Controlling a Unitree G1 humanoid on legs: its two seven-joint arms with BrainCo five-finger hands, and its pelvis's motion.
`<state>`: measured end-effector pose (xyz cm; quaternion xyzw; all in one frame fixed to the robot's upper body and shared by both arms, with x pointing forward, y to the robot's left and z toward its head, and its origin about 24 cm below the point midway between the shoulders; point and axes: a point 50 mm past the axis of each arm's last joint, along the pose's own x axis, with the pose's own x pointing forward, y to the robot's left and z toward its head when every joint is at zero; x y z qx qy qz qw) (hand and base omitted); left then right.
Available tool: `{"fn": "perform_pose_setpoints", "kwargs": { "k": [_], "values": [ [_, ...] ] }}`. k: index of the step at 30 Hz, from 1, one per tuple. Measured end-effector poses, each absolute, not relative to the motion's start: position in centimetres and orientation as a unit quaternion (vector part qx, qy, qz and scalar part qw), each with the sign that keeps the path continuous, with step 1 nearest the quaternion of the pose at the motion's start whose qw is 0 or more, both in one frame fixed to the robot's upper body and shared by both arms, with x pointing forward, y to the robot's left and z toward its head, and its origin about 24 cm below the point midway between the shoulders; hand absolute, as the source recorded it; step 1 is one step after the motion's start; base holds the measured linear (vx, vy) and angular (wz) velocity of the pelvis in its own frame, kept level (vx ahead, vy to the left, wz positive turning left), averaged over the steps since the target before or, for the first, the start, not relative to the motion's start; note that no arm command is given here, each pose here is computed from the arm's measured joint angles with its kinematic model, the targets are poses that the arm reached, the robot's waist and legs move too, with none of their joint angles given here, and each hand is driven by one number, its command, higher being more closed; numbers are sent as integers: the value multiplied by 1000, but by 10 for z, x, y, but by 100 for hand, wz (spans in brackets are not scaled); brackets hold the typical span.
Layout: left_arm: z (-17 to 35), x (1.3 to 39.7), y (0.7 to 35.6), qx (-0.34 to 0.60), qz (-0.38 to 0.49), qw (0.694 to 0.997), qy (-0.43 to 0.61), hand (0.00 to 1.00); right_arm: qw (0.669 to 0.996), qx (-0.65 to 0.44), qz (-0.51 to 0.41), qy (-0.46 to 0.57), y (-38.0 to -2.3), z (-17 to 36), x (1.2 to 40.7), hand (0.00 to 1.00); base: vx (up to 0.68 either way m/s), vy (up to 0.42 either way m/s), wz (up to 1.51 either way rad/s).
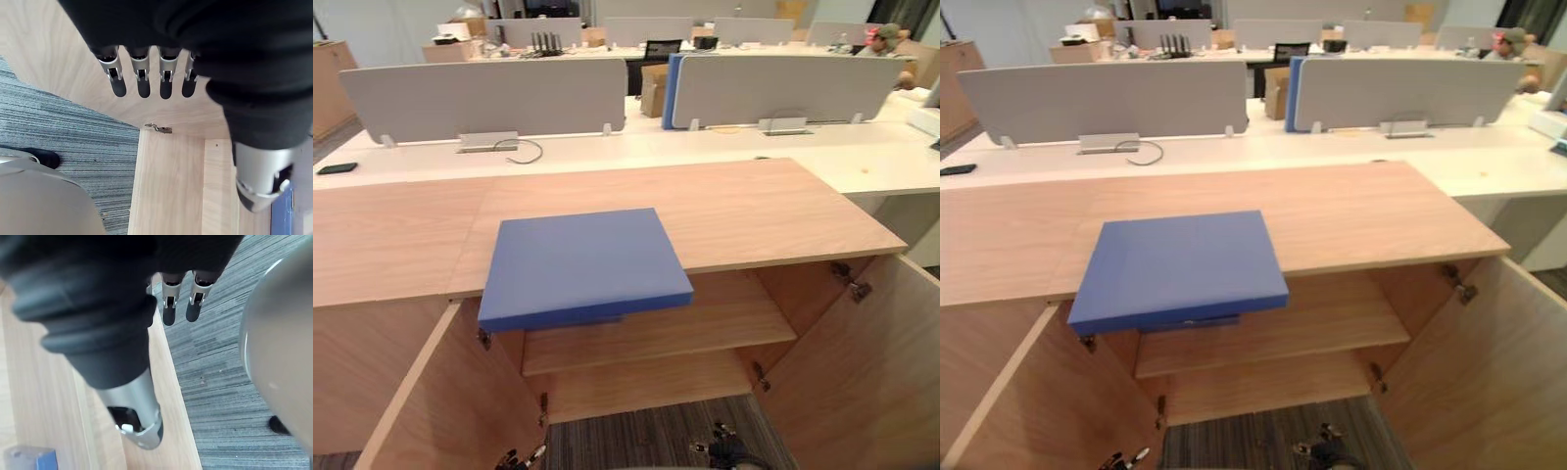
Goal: Walk over to the cabinet, pick up the folder, carry it to the office cabinet, place the folder inside the office cabinet, then close the office cabinet door
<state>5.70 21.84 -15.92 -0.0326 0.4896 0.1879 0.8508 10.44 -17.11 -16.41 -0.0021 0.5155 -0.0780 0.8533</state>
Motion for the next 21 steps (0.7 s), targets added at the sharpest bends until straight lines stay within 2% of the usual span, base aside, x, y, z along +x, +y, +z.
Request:
{"fn": "perform_pose_setpoints", "kwargs": {
  "k": [3,5,7,11,12,15,18,21],
  "values": [
    [-159,55,213,-69,194,852,481,0,853,-21,-49,519,-165,-165,104,0,91,-191,9],
    [-154,66,203,-108,165,869,454,0,855,-39,-24,516,-161,-164,107,0,82,-198,-4],
    [-147,77,185,-152,100,885,428,0,853,-60,5,518,-159,-164,107,0,46,-135,-4],
    [-116,94,144,-187,-108,902,373,0,843,-113,75,521,-158,-164,109,0,21,-35,-9],
    [-103,98,138,-180,-178,900,356,0,839,-123,91,522,-158,-164,108,0,0,44,-6],
    [-69,104,143,-130,-308,888,316,0,834,-132,112,524,-156,-165,107,0,-12,62,-2],
    [-41,103,155,-88,-385,870,295,0,831,-139,129,523,-151,-165,109,0,-9,40,8],
    [-15,102,151,-101,-433,857,262,0,828,-131,131,529,-148,-166,108,0,2,28,24]
  ]
}}
